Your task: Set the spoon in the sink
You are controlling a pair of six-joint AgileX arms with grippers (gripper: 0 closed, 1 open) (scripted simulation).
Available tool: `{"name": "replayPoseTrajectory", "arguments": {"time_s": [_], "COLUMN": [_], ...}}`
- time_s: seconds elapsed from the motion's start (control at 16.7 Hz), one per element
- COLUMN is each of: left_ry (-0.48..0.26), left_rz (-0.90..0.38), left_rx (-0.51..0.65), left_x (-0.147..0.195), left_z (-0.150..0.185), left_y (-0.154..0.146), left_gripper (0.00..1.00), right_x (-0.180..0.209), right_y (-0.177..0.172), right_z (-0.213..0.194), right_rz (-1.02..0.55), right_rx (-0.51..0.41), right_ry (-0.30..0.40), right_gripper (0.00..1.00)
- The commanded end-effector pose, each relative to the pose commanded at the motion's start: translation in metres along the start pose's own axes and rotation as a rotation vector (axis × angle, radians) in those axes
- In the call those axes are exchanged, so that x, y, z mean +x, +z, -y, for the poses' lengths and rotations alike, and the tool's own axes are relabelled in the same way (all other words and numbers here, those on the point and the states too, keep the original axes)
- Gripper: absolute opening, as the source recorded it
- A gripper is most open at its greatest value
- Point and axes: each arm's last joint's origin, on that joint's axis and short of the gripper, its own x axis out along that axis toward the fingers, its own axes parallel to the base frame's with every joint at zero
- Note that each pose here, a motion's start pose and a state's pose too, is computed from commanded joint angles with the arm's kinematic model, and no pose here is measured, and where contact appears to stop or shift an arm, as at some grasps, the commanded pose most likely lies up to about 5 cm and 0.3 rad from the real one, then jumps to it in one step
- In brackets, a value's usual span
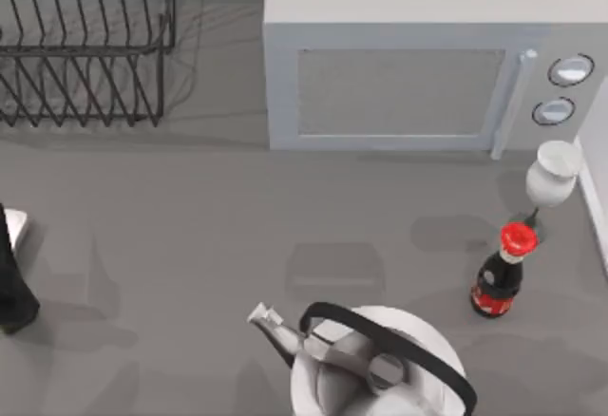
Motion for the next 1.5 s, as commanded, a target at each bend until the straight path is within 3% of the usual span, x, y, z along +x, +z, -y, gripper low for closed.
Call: {"name": "replayPoseTrajectory", "arguments": {"time_s": [0.18,0.42,0.84,1.5], "left_ry": [0.000,0.000,0.000,0.000], "left_rz": [0.000,0.000,0.000,0.000], "left_rx": [0.000,0.000,0.000,0.000], "left_x": [0.000,0.000,0.000,0.000], "left_z": [0.000,0.000,0.000,0.000], "left_y": [0.000,0.000,0.000,0.000], "left_gripper": [1.00,1.00,1.00,1.00], "right_x": [0.010,0.020,0.025,0.114], "right_y": [0.022,0.040,0.041,0.008], "right_z": [0.000,0.001,0.001,0.011], "right_rz": [-0.195,-0.333,-0.347,-0.346], "right_rx": [0.084,0.149,0.152,0.156], "right_ry": [-0.068,-0.120,-0.125,-0.126], "right_gripper": [1.00,1.00,1.00,1.00]}}
